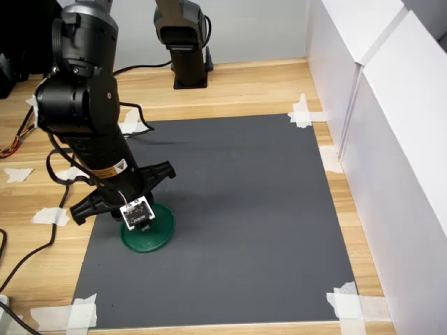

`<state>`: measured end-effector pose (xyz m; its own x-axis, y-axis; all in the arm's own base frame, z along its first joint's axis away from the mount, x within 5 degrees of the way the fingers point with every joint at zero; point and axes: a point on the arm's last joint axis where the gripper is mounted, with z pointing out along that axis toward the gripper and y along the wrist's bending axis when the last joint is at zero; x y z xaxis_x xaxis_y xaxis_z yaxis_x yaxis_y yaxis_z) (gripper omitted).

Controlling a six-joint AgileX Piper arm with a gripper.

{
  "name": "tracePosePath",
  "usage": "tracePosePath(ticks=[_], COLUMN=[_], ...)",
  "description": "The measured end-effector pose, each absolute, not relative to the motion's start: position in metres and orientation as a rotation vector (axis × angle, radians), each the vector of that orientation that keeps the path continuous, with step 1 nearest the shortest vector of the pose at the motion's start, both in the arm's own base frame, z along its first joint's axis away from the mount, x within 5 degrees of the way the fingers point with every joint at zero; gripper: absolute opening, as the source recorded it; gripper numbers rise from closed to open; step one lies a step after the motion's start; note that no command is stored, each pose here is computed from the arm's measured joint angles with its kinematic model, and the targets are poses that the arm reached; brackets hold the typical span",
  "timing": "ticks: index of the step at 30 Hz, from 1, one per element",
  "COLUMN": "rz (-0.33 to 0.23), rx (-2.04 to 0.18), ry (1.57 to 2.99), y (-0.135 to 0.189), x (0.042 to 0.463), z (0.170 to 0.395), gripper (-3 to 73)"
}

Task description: Grasp a white terminal and put it on the green lid.

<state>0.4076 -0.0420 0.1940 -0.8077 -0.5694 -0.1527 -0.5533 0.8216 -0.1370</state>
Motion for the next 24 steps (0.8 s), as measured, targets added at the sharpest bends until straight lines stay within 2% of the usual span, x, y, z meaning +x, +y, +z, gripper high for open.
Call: tracePosePath(ticks=[3, 6, 8, 14, 16, 19, 24], rz=[-0.130, -0.123, -0.114, -0.103, -0.110, -0.126, -0.184], rx=[-0.909, -0.917, -0.912, -0.917, -0.914, -0.890, -0.821], ry=[2.809, 2.806, 2.802, 2.799, 2.785, 2.732, 2.597], y=[-0.042, -0.042, -0.041, -0.040, -0.040, -0.038, -0.035], x=[0.407, 0.407, 0.408, 0.407, 0.406, 0.401, 0.382], z=[0.194, 0.193, 0.193, 0.194, 0.200, 0.223, 0.283], gripper=[9.8, 15.2, 21.9, 49.3, 55.6, 59.6, 58.9])
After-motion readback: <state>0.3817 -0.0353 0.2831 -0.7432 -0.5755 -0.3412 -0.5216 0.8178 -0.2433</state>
